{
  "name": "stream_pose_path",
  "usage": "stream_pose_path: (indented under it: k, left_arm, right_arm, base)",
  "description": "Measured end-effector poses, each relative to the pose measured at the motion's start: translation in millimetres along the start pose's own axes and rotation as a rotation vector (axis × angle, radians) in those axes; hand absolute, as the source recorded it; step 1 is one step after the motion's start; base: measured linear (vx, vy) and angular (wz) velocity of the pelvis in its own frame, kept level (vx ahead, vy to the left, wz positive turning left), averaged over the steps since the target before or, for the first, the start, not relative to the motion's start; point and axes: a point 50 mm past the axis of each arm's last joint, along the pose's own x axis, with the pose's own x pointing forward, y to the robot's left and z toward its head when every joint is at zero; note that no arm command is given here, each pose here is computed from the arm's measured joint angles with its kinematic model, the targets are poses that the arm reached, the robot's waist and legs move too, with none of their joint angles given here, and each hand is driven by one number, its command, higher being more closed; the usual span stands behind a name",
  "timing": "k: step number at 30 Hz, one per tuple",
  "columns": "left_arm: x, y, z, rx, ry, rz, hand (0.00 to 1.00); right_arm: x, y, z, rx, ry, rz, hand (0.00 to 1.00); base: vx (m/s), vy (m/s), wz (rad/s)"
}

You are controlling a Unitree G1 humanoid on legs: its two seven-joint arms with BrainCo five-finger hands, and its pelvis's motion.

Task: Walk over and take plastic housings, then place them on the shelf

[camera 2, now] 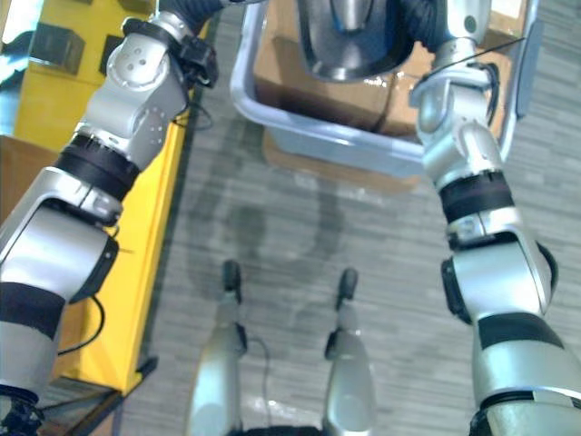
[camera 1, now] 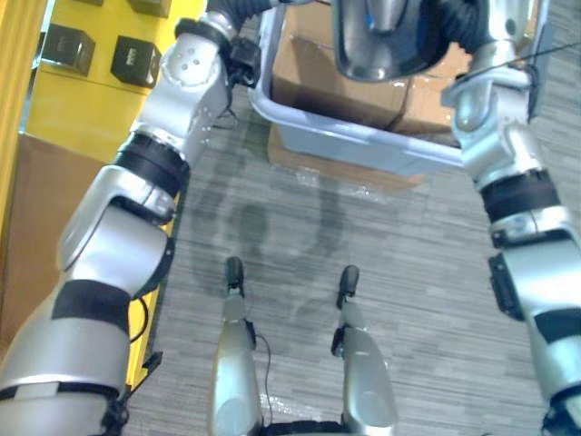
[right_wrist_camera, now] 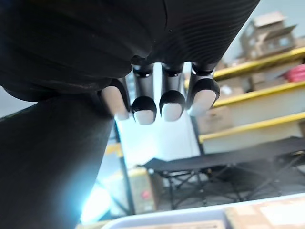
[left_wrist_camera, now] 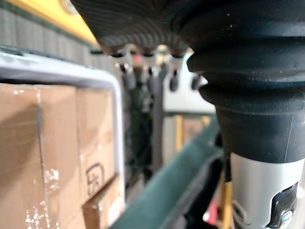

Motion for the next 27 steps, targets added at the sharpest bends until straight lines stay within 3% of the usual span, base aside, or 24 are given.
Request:
stream_pose_path:
  k: [10, 25, 26, 27]
  left_arm:
    - [-1, -11, -19, 0.087, 0.064, 0.033, 0.00]
    - [-1, -18, -40, -0.082, 0.144, 0.185, 0.00]
    - [-1, -18, -41, -0.090, 0.144, 0.189, 1.00]
    - [-1, -17, -41, -0.107, 0.144, 0.195, 1.00]
  right_arm:
    - [-12, 17, 16, 0.051, -0.018, 0.033, 1.00]
    - [-21, 30, 35, 0.107, -0.024, 0.049, 1.00]
    - [-21, 30, 36, 0.107, -0.024, 0.049, 1.00]
    - [-21, 30, 36, 0.108, -0.024, 0.050, 1.00]
  base:
    - [-0.02, -0.005, 0.00]
    - [-0.01, -0.007, -0.01]
    - [-0.04, -0.008, -0.01]
    - [-0.04, -0.007, 0.00]
